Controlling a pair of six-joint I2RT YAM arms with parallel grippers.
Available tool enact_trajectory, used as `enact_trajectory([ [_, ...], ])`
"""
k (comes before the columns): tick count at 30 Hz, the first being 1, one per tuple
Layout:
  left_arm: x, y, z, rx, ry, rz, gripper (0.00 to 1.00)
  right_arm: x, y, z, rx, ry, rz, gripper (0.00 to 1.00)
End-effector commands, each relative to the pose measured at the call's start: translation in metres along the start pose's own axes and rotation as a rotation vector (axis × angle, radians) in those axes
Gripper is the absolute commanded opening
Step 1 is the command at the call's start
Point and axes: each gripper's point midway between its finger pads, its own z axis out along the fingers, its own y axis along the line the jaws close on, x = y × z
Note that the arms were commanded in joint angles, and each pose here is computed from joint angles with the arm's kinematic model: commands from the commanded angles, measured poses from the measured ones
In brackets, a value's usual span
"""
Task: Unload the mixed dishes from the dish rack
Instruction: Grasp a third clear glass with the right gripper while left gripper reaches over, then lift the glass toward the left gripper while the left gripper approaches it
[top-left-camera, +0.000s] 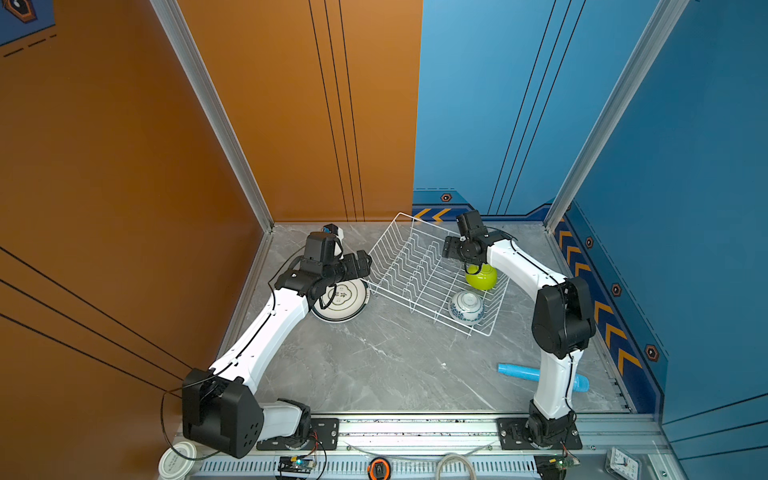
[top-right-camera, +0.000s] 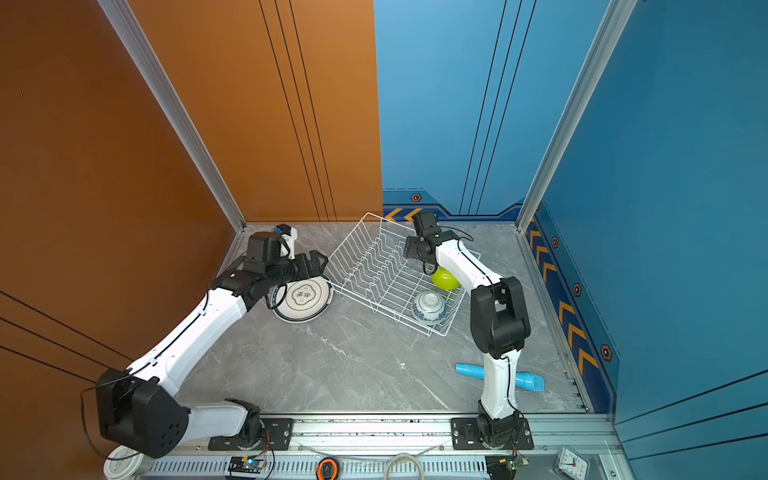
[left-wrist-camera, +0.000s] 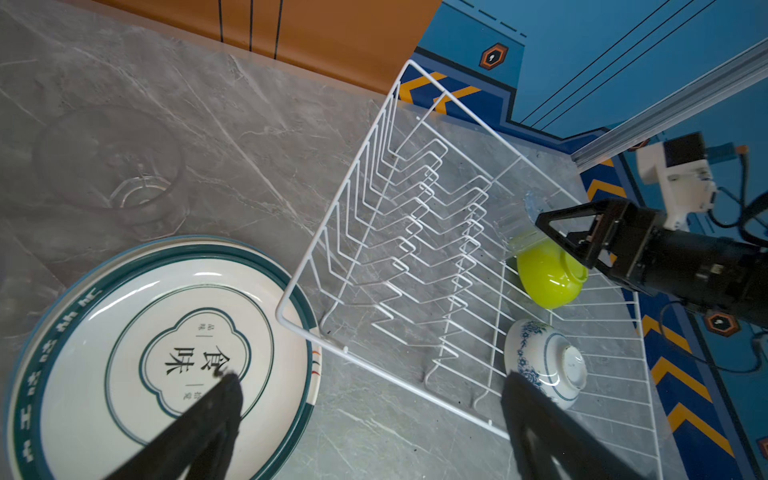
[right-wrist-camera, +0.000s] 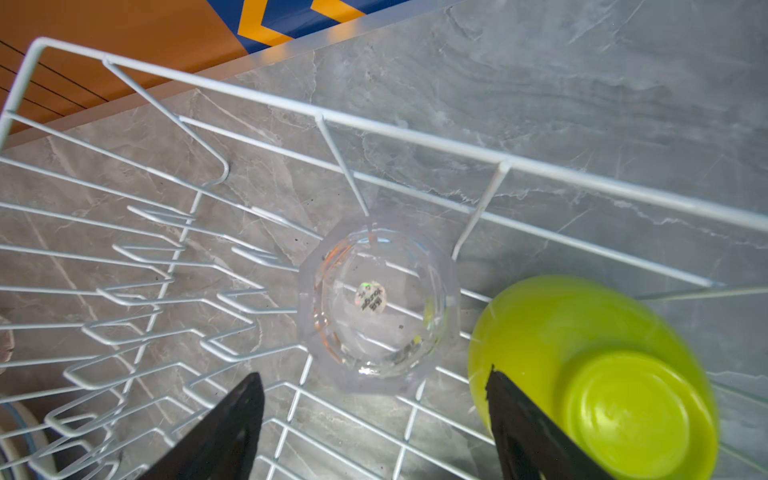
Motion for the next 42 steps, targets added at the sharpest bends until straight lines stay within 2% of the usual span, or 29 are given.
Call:
enact_trajectory([
  [1,0.009,-0.002,-0.002,0.032,-0.005,-0.02,0.98,-0.004,-0.007,0.004,0.092,0.002,-0.061,0.79],
  [4,0.01,0.002,-0.007,0.027,-0.014,-0.025,0.98,-0.003,-0.002,0.016,0.088,0.023,-0.082,0.76],
  [6,0.022,0.011,-0.004,0.009,0.008,-0.033,0.98,-0.002,0.001,0.022,0.084,0.03,-0.088,0.74],
  [17,0.031,0.012,-0.006,0.031,0.03,-0.056,0.98,-0.001,-0.001,0.045,0.122,0.059,-0.108,0.71],
  [22,0.035,0.013,-0.005,0.031,0.039,-0.064,0.98,-0.002,0.003,0.049,0.111,0.06,-0.105,0.57],
  [24,0.036,0.013,-0.005,0.034,0.044,-0.069,0.98,-0.006,0.003,0.045,0.108,0.049,-0.1,0.5],
  [26,0.037,0.012,-0.005,0.036,0.045,-0.074,0.98,-0.009,0.007,0.038,0.091,0.042,-0.093,0.48],
  [34,0.039,0.007,0.001,0.055,0.052,-0.084,0.98,-0.022,0.019,-0.008,-0.006,0.007,-0.025,0.44],
  [35,0.039,0.006,0.003,0.063,0.057,-0.09,0.98,-0.027,0.022,-0.023,-0.031,-0.013,-0.014,0.44],
  [42,0.037,-0.008,0.01,0.131,0.078,-0.114,0.98,-0.009,0.034,-0.058,-0.151,-0.045,0.06,0.43],
])
